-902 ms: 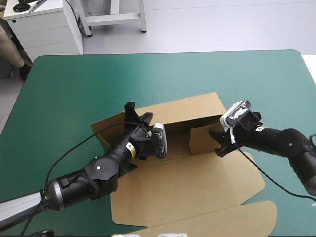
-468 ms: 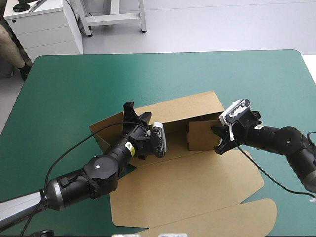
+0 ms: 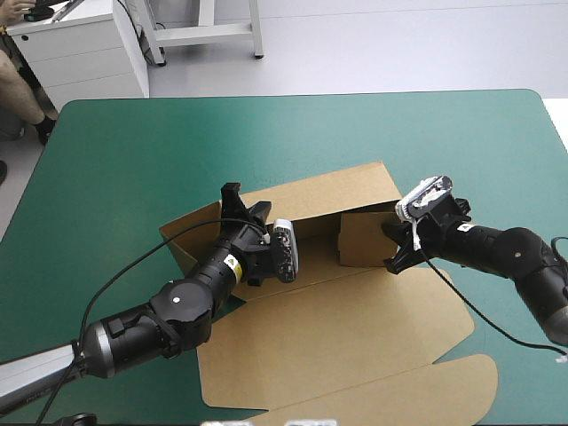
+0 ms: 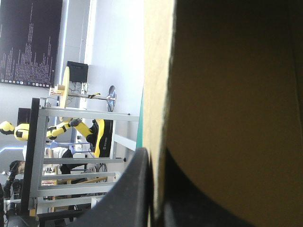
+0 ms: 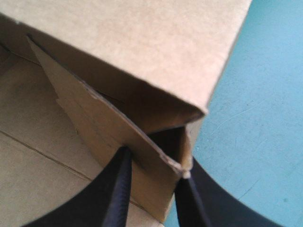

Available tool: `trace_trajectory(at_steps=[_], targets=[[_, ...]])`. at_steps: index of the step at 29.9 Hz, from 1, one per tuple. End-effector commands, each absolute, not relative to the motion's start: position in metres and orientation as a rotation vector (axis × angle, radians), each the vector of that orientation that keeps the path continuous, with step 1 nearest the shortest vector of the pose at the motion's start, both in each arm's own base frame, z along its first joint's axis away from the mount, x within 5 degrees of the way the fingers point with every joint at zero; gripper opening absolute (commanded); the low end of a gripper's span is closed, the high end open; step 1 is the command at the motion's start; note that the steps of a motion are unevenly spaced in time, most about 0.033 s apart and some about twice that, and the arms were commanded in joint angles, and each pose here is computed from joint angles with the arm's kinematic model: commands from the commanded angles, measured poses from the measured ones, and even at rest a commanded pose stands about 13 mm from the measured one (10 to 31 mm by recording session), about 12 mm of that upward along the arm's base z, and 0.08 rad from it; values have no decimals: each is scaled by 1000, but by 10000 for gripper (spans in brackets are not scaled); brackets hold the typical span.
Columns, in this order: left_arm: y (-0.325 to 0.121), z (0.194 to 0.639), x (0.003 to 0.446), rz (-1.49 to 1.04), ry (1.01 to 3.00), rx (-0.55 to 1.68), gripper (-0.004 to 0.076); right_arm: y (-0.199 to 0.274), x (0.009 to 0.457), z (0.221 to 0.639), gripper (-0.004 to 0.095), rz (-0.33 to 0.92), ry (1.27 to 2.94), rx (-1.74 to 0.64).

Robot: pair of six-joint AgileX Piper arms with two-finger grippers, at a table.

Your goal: Fold the box

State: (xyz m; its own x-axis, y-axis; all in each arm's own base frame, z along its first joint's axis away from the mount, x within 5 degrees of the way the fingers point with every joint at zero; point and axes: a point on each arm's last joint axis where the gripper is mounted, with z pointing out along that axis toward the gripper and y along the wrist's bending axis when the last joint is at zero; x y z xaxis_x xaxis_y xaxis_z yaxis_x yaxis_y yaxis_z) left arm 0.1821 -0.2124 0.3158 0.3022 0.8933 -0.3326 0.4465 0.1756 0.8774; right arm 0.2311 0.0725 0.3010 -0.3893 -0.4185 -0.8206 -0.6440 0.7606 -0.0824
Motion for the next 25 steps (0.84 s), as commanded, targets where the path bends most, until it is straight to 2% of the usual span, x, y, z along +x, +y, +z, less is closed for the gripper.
trace_trajectory(at_steps=[1, 4, 6, 7, 9, 12, 14, 16, 20, 25], targets=[[-216, 335, 175, 431, 1234, 1419, -5, 73, 233, 318, -19, 326, 1984, -732], [-216, 335, 176, 439, 1240, 1415, -4, 74, 231, 316, -13, 338, 1996, -766], [-215, 335, 176, 444, 1242, 1413, -4, 75, 230, 315, 33, 356, 2009, -771], [-215, 335, 176, 446, 1244, 1412, -4, 75, 229, 315, 87, 368, 2015, -776], [-215, 335, 176, 448, 1245, 1412, -4, 77, 227, 314, 237, 397, 2028, -798], [-213, 335, 177, 464, 1255, 1404, -4, 79, 221, 313, 571, 457, 2058, -814], [-212, 335, 178, 478, 1264, 1398, -4, 78, 218, 314, 721, 468, 2087, -783], [-211, 335, 178, 487, 1270, 1394, -4, 76, 213, 316, 768, 445, 2103, -778], [-212, 335, 178, 485, 1269, 1395, -4, 69, 199, 329, 768, 370, 2082, -782], [-213, 335, 177, 466, 1253, 1405, -4, 65, 181, 362, 768, 324, 1968, -743]])
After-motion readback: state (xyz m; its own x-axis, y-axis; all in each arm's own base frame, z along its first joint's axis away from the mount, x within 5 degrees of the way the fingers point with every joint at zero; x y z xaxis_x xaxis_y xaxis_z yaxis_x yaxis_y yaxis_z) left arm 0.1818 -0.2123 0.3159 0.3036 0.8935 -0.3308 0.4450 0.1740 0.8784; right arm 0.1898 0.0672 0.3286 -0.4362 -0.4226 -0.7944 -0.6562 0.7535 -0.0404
